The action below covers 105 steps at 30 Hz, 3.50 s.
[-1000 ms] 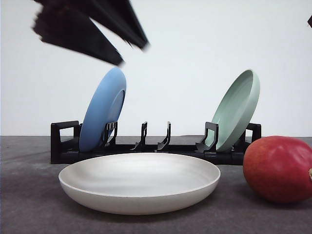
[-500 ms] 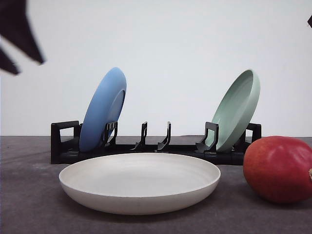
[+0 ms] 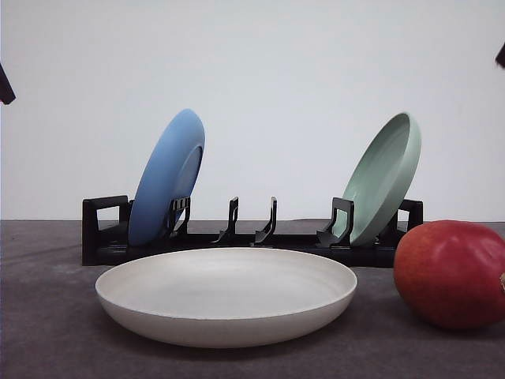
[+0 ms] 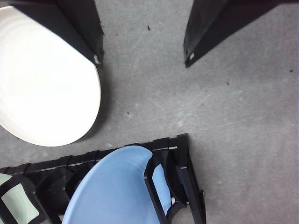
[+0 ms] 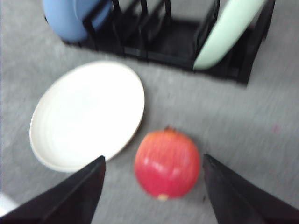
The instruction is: Place pomegranate in white plate
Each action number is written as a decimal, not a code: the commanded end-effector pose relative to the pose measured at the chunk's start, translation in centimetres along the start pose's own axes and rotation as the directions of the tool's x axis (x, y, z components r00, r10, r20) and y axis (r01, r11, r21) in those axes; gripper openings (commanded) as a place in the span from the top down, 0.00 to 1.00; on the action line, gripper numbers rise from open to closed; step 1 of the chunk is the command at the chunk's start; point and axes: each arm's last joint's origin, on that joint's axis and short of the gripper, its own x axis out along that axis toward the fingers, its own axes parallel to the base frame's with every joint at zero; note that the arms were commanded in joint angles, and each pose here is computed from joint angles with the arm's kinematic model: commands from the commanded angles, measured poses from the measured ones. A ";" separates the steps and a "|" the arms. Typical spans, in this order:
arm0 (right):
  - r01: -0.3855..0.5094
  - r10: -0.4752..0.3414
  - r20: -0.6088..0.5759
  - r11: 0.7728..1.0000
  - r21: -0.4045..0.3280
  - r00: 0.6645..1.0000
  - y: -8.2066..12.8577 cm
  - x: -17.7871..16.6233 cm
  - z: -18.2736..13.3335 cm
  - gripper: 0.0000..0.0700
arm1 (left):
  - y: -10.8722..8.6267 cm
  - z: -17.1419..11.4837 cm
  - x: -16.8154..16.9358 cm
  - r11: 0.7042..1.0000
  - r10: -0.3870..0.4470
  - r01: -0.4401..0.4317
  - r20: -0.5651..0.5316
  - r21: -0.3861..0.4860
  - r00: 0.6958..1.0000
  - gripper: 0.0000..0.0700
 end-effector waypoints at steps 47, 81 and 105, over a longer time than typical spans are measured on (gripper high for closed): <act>0.144 -0.101 -0.521 0.989 0.041 0.847 -0.8 14.2 1.6 0.26 | -0.1 0.4 -0.1 1.000 -0.006 0.006 0.007 0.007 1.000 0.55; -0.216 0.110 -0.318 0.923 -0.320 0.942 8.6 20.4 5.2 0.26 | -0.1 0.4 -0.1 1.000 -0.006 0.006 0.007 0.007 1.000 0.55; -0.238 0.120 -0.352 0.919 -0.315 0.928 9.5 22.8 3.7 0.09 | -0.1 0.4 -0.1 1.000 -0.006 0.006 0.007 0.007 1.000 0.55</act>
